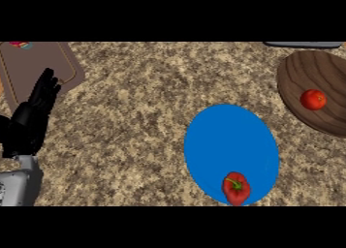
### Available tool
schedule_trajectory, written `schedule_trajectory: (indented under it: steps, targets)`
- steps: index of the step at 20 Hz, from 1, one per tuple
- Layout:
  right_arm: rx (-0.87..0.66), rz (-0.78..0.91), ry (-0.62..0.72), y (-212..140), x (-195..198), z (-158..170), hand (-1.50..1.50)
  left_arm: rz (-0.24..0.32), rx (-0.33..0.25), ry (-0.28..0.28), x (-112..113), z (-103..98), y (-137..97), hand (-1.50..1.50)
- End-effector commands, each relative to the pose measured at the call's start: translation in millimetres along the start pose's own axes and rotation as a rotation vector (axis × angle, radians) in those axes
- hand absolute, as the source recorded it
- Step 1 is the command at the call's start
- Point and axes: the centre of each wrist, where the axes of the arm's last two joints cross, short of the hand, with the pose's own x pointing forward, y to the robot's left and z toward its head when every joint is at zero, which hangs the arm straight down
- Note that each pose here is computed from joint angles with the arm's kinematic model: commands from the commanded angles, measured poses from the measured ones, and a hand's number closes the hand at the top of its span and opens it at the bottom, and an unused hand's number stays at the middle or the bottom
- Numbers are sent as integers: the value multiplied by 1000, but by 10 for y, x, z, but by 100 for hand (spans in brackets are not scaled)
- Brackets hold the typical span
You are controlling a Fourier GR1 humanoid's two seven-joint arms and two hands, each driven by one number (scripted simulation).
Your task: Pick the tomato from the plate and place it in the bowl
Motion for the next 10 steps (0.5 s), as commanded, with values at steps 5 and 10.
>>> schedule_trajectory:
  steps: [5, 10]
  targets:
    - [111, -168, -53, -277, 7, 286, -150, 5, -6, 2, -24, 6, 5, 0]
    - [101, -216, -86, -324, -7, 351, -150, -3, -4, 12, -57, 43, 100, 0]
